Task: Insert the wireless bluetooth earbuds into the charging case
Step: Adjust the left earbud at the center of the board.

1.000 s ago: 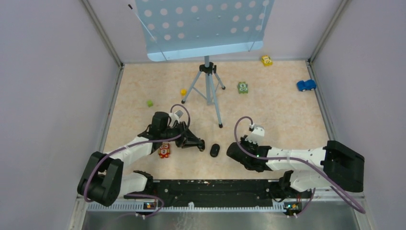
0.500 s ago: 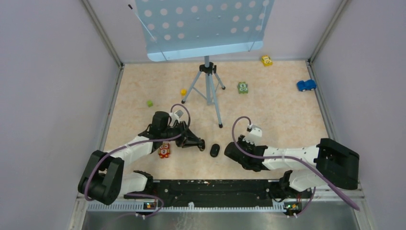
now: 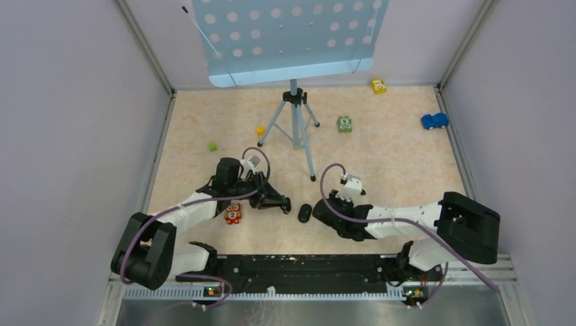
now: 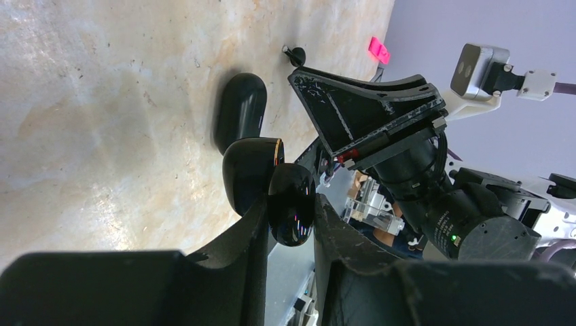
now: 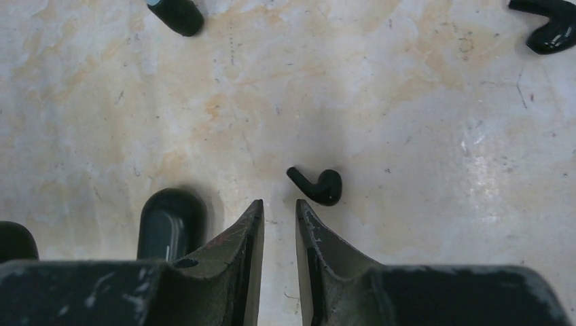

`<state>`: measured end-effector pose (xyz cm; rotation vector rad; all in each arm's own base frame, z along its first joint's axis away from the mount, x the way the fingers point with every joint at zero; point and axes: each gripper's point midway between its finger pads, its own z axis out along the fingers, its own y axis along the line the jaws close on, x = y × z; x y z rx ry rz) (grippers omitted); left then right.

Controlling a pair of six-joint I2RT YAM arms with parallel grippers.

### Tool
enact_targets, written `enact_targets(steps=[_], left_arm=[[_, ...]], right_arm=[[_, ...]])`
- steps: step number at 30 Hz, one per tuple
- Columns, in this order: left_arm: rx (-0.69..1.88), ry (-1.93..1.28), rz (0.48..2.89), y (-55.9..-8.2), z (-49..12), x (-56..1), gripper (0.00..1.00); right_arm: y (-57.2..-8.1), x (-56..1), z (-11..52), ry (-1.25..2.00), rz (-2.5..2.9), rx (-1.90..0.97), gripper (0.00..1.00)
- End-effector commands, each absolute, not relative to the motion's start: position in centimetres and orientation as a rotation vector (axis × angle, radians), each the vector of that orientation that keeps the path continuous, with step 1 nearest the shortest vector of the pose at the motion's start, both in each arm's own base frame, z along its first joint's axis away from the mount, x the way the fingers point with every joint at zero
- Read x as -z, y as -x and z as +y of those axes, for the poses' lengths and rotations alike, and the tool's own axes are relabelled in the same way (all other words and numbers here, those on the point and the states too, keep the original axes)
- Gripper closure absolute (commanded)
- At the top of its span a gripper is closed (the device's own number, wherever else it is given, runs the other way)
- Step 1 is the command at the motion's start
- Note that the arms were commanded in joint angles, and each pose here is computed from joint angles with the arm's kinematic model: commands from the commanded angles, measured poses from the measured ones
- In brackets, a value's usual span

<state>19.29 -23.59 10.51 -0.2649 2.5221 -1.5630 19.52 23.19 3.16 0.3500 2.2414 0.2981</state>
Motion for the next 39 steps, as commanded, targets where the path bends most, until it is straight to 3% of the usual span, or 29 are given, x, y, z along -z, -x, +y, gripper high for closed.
enact_targets(steps=[1, 11, 22, 39], left_arm=[[1.569, 0.193, 2.456, -20.3, -24.1, -11.8, 1.00], [1.569, 0.186, 2.454, -20.2, -24.0, -11.9, 1.00], [1.574, 0.183, 2.451, -20.4, -24.1, -11.9, 1.00], [1.572, 0.182, 2.453, -20.3, -24.1, -11.9, 1.00]], right_arm=[[-21.2, -5.3, 25.8, -0.323, 2.191, -0.364, 0.77], [-21.2, -6.8, 24.4, -0.320, 2.163, -0.383, 0.78], [-19.7, -3.4, 19.0, -0.515, 2.241, -0.265, 0.72], [-21.0, -2.6, 22.9, -0.313, 2.317, -0.312, 0.69]])
